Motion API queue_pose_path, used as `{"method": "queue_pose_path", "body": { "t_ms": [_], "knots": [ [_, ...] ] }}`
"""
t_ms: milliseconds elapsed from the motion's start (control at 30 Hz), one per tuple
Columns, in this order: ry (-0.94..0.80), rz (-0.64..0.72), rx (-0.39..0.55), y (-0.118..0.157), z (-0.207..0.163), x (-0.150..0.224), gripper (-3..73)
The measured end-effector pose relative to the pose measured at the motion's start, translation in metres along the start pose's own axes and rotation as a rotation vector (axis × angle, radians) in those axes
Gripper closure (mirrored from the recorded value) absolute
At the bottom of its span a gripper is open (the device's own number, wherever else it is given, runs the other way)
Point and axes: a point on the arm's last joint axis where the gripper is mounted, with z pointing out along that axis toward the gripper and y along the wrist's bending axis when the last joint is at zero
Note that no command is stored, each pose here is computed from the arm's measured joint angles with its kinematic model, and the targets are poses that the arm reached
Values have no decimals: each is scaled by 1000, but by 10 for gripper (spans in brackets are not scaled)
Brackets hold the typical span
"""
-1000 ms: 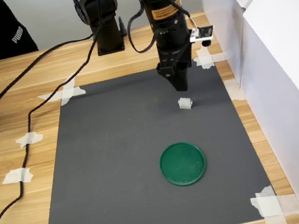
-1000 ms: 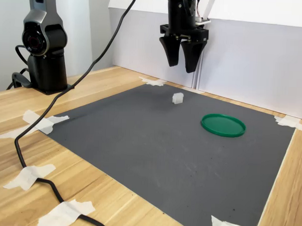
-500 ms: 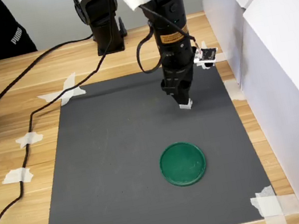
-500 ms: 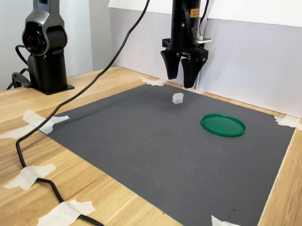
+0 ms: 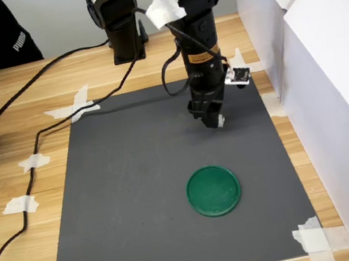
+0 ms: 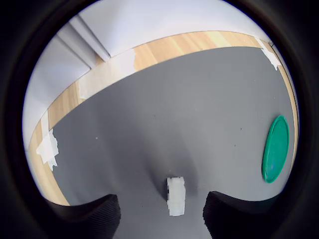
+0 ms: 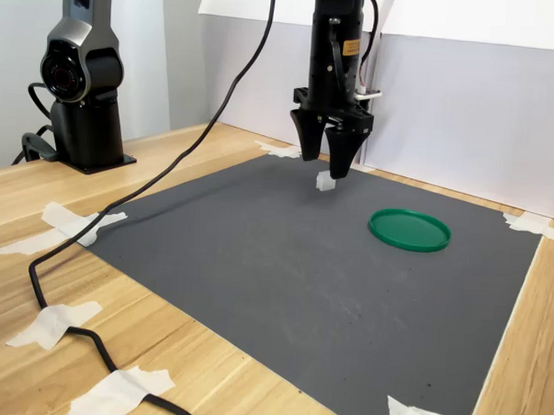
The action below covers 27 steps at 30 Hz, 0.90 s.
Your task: Grasp a white terminal and put it on the green lid.
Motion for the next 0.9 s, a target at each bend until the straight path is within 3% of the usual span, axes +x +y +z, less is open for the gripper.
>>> {"method": "queue_pose_path", "body": {
  "t_ms": [367,600,767,900],
  "knots": [
    [-23,-17,48,-3,6,0,-5],
    [-2,-17,31,-3,15,0,9],
    [-2,-16,31,-3,15,0,76],
    [-8,-10,37,-4,15,0,197]
  ]
}}
